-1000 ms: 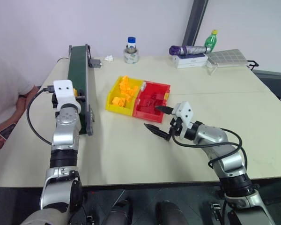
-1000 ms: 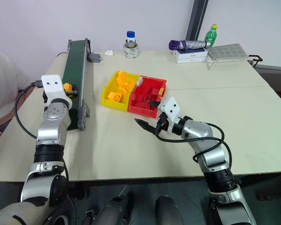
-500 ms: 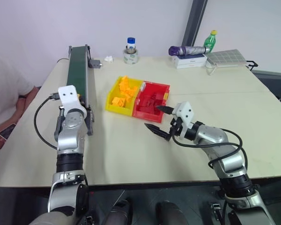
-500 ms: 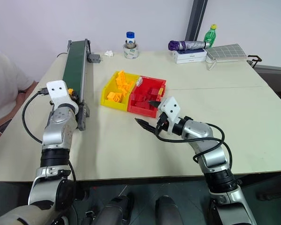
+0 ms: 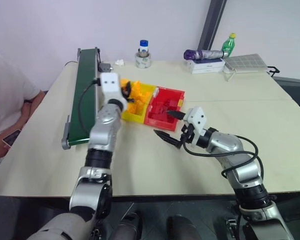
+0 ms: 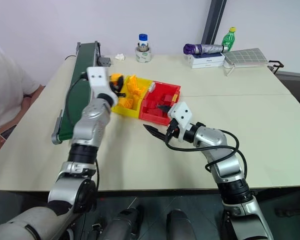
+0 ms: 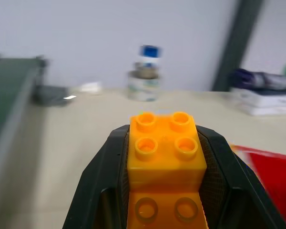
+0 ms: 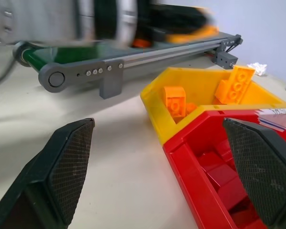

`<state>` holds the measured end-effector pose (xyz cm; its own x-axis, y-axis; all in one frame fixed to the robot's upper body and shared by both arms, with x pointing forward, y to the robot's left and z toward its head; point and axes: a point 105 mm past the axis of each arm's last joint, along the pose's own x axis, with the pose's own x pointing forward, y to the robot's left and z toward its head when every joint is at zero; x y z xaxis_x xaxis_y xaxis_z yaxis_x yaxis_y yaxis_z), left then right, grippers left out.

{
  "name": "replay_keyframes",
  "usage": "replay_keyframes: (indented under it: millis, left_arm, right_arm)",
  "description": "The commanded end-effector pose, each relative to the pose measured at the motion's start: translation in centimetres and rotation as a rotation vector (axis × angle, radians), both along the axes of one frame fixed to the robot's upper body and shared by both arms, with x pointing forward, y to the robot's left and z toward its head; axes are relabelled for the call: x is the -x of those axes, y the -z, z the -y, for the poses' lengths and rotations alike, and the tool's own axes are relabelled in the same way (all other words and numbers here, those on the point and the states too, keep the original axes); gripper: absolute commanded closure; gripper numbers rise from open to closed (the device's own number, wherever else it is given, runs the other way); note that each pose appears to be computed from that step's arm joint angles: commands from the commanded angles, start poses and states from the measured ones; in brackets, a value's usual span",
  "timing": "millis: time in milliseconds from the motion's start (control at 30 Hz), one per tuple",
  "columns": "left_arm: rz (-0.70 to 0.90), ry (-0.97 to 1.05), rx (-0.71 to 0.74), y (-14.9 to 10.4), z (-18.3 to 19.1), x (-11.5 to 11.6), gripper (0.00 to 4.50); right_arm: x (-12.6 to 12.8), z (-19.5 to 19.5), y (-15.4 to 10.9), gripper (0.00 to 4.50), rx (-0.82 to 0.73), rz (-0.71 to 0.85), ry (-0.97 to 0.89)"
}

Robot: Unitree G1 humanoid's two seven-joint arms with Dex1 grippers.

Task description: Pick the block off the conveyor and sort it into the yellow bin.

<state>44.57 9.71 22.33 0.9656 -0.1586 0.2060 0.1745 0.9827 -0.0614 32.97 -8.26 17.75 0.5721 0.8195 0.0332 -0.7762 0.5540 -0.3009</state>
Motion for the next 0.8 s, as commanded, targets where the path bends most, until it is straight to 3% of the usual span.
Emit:
replay_keyframes:
  millis: [33,67,267,300,567,733,800]
  left_arm:
    - [0.035,0.027,0.004,-1.0,1.3,-0.8,3.17]
    - [0.033,0.035,0.014,-1.0,1.7,-1.0,3.17]
    - [0.065,0.042,0.017,-2.0,2.7,-1.8,0.28]
    - [0.081,0.056,0.031,-2.2,2.7,-1.7,0.04]
    - [0.122,0.150,0.033,-1.9,0.6,0.6,0.04]
    - [0.123,0.482,-0.037,-1.1,-0.2,7.6,0.04]
    - [0.086,0.505,-0.066,-0.6,-1.7,9.7,0.04]
  right_arm:
    - [0.3,0.0,-1.2,0.00,-0.008,0.058,0.009]
    - [0.3,0.0,-1.2,0.00,-0.008,0.058,0.011]
    - [0.6,0.5,-1.1,0.00,-0.007,0.056,0.038]
    - [0.6,0.6,-1.0,0.00,-0.007,0.055,0.040]
    - [0.7,0.4,-0.9,0.00,-0.010,0.051,0.040]
    - [0.8,0.4,-0.5,0.00,0.001,0.038,0.020]
    - [0.9,0.4,-0.4,0.00,0.010,0.033,0.008]
